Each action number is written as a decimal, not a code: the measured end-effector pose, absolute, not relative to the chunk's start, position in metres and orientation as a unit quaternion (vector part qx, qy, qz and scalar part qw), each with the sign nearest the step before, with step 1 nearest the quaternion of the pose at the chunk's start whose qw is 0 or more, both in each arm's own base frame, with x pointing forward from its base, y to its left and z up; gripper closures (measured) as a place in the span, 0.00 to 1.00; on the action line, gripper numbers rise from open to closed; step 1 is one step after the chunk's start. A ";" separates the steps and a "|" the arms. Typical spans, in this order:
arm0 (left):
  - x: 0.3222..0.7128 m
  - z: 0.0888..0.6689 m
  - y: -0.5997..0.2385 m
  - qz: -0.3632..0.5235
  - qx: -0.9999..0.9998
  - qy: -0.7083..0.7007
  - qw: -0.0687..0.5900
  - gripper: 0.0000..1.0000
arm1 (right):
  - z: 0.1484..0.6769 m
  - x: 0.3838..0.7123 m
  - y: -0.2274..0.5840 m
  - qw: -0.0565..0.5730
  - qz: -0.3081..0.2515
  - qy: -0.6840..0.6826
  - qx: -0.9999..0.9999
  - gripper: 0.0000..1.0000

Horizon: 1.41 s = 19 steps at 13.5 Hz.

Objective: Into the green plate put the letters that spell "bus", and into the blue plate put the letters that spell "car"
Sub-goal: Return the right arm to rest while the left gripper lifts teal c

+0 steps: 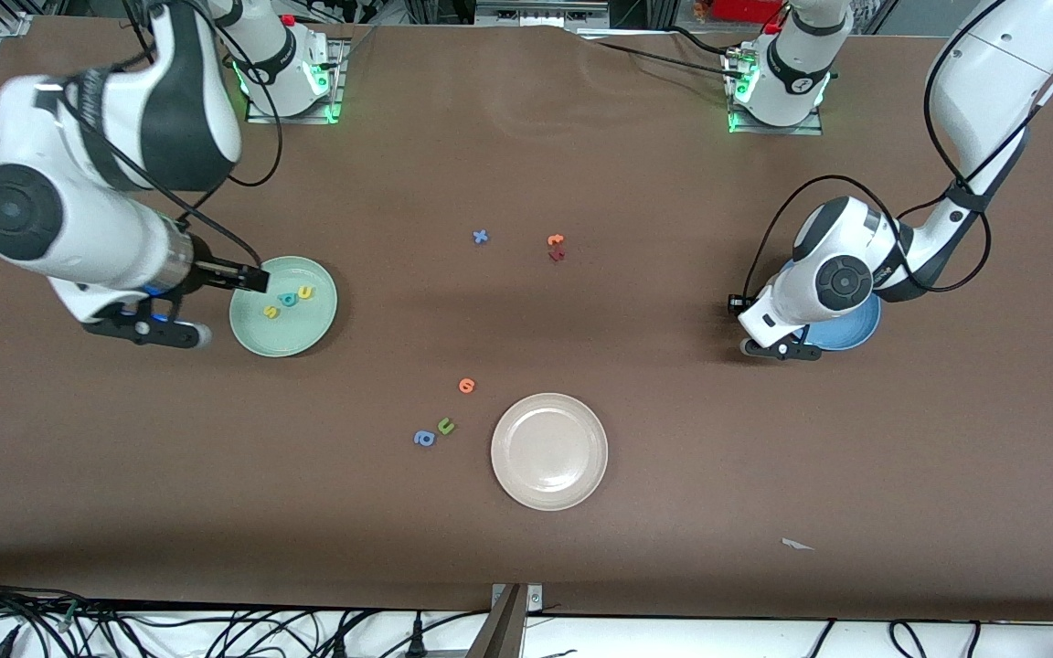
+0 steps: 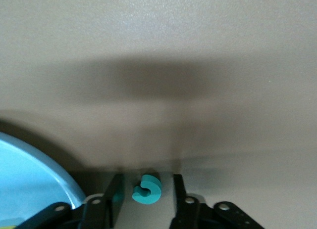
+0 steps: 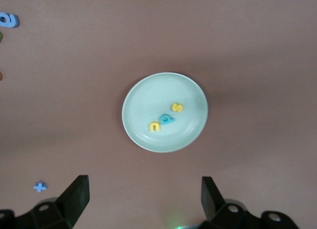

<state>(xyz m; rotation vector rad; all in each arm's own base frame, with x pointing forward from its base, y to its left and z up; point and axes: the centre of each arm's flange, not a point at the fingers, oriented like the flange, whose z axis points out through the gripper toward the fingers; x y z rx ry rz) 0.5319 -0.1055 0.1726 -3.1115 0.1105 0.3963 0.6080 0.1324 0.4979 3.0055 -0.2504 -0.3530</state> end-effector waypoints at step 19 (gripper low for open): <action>0.531 0.169 -0.103 0.132 -0.991 0.028 0.000 0.85 | 0.606 0.544 0.019 0.011 -0.034 -0.052 0.998 0.00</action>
